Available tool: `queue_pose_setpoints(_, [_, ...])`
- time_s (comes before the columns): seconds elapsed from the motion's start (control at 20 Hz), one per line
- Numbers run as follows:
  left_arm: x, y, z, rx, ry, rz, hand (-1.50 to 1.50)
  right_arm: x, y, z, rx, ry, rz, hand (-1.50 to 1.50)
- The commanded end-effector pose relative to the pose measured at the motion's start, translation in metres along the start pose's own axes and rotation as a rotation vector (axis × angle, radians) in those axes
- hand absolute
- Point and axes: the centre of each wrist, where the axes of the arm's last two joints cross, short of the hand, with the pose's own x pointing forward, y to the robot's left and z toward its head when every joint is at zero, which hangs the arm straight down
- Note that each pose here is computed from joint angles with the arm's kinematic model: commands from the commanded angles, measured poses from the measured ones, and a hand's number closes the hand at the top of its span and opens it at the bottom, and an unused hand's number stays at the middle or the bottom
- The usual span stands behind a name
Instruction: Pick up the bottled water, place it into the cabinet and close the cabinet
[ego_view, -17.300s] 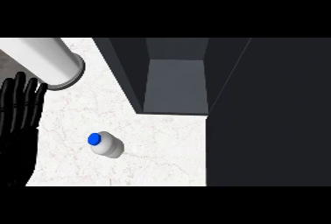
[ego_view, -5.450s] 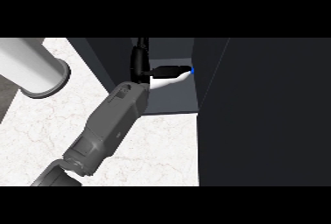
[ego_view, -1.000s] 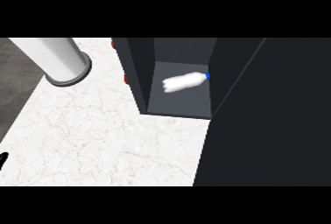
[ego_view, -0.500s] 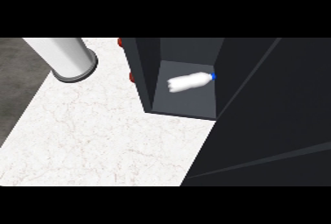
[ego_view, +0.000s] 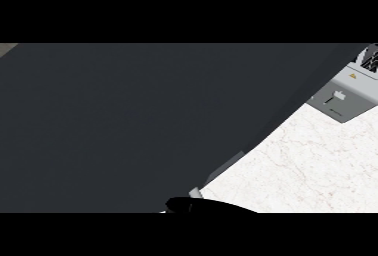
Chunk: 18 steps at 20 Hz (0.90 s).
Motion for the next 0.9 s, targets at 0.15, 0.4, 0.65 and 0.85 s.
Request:
queue_pose_setpoints(0.15, [0.018, 0.026, 0.014, 0.033, -0.015, 0.002, -1.5, 0.041, -0.017, -0.065, 0.124, 0.092, -0.002, 1.5])
queue_pose_setpoints(0.4, [0.029, 0.032, 0.046, 0.066, -0.009, 0.005, -1.5, 0.029, -0.05, -0.077, 0.035, 0.119, -0.175, 1.5])
queue_pose_setpoints(0.65, [0.019, 0.039, 0.066, 0.103, -0.021, 0.0, -1.5, 0.005, -0.083, -0.08, -0.006, 0.137, -0.248, 1.5])
queue_pose_setpoints(0.85, [0.031, 0.034, 0.072, 0.099, -0.024, -0.019, -1.5, -0.004, -0.123, -0.06, -0.054, 0.103, -0.266, 1.5])
